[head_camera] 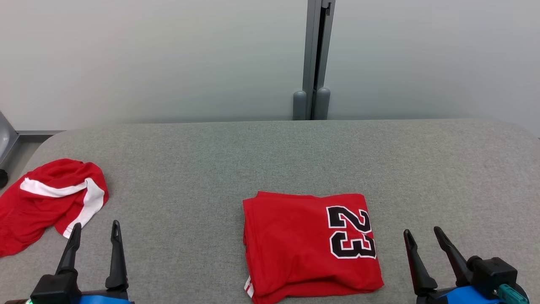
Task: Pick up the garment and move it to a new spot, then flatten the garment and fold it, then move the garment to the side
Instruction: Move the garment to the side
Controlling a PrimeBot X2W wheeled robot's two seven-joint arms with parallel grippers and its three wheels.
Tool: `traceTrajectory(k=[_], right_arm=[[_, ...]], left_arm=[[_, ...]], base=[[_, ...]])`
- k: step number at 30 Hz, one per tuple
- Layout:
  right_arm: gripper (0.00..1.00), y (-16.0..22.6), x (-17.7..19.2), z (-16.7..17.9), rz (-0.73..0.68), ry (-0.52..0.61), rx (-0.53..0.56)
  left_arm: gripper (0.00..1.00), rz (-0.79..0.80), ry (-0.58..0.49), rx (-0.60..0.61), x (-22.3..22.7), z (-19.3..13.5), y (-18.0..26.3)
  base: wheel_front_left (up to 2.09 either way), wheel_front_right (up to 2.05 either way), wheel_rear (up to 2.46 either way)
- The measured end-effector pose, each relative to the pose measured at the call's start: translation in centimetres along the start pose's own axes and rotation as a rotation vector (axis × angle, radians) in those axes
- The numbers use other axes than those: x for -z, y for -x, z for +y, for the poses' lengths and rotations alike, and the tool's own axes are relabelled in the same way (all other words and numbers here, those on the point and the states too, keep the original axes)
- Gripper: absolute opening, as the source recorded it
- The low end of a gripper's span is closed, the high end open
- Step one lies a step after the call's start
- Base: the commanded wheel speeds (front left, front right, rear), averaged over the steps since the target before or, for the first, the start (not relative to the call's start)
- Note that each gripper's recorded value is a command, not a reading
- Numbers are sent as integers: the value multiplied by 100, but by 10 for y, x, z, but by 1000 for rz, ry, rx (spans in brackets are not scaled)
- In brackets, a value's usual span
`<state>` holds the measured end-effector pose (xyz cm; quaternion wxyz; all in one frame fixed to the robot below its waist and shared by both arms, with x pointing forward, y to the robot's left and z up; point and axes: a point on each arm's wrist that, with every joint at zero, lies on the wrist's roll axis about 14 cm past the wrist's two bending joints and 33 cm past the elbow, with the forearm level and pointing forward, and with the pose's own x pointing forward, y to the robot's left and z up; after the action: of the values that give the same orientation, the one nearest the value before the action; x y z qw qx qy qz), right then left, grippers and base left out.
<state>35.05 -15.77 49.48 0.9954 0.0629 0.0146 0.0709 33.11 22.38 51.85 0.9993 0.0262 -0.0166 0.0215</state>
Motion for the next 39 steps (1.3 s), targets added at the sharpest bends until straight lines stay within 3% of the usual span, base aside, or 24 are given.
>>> traceTrajectory(k=[27, 34, 39], right_arm=[[100, -1, 0, 1, 6, 9, -2], [100, -38, -30, 19, -56, 84, -103], [100, -69, -27, 27, -3, 130, -148]], left_arm=[[100, 41, 9, -8, 6, 2, 1], [100, 54, 12, -7, 11, -1, -1], [100, 58, 11, -10, 13, -1, -7]], base=[[0, 0, 0], [0, 0, 0], [0, 0, 0]])
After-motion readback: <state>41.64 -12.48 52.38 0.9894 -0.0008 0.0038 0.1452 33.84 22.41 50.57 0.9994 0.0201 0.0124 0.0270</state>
